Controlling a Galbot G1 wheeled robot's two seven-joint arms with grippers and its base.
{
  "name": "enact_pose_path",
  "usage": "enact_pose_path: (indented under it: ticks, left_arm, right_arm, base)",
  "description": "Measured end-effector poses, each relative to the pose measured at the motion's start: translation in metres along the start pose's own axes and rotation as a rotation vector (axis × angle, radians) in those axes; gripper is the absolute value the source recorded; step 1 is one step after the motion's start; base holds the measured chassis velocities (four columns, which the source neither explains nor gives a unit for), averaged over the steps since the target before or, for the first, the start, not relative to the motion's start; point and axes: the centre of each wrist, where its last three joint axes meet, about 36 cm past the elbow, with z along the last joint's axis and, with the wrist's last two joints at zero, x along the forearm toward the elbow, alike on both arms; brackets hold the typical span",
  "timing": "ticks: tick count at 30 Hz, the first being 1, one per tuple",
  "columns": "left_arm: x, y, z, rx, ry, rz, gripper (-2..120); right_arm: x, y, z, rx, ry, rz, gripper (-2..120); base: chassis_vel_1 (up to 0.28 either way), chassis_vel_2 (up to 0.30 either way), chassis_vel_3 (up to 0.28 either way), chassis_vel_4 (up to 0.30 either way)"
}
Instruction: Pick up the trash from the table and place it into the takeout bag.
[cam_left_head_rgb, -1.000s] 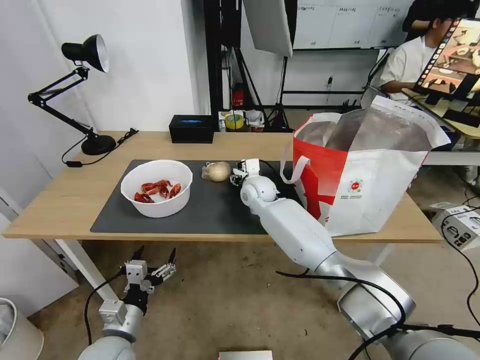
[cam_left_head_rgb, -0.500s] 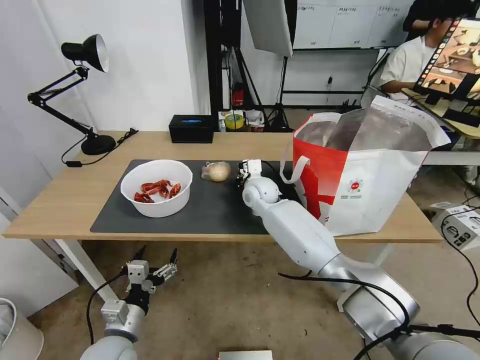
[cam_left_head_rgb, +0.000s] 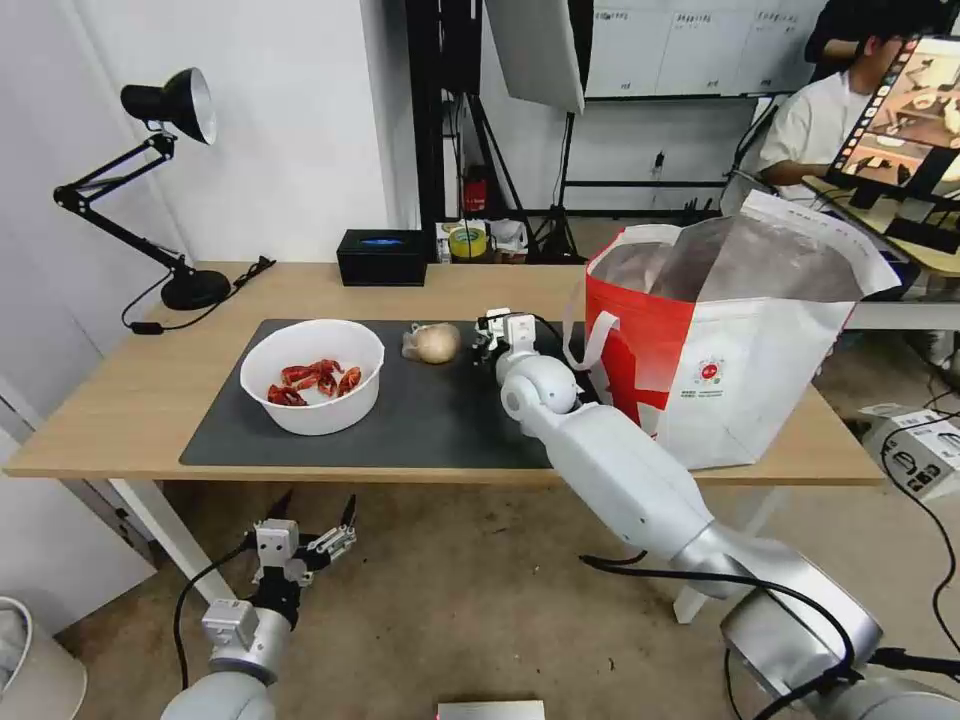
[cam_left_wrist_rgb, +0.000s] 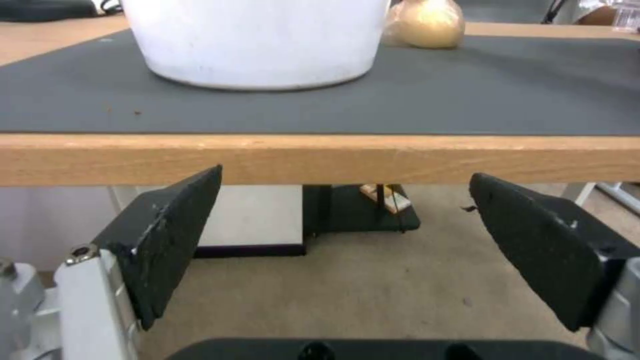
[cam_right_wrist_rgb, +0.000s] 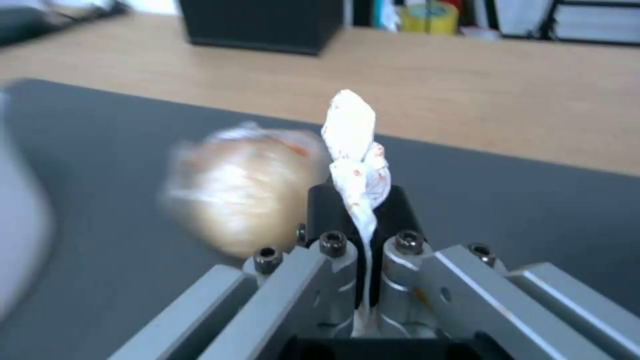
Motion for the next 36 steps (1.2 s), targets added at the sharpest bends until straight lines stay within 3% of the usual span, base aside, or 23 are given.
enact_pose_path:
  ticks: [12,18,22,26,29,36]
  left_arm:
    - [0.005,0.0,-0.002,0.001,0.002,-0.008,100]
    - [0.008,-0.002,-0.003,0.004,0.004,-0.014,100]
    - [0.009,-0.006,-0.002,0.006,0.005,-0.011,100]
    - [0.008,-0.007,-0.003,0.007,0.003,-0.008,100]
    - [0.007,-0.009,-0.004,0.006,0.001,0.001,100]
    - [0.009,-0.016,-0.005,0.012,-0.011,0.045,100]
  right_arm:
    - [0.109,-0.01,-0.021,-0.017,-0.271,-0.15,0]
    - [0.164,-0.048,-0.043,0.001,-0.427,-0.107,0]
    - [0.212,-0.087,-0.07,0.022,-0.534,-0.007,0]
    - [0.226,-0.102,-0.078,0.014,-0.548,0.053,0]
    - [0.233,-0.129,-0.08,-0.027,-0.505,0.178,0]
    - [0.237,-0.147,-0.08,-0.146,-0.41,0.305,0]
  base:
    - [0.0,0.0,0.0,0.0]
    - [0.0,0.0,0.0,0.0]
    - [0.0,0.0,0.0,0.0]
    - [0.0,0.0,0.0,0.0]
    - [0.0,0.0,0.0,0.0]
    - [0.0,0.0,0.0,0.0]
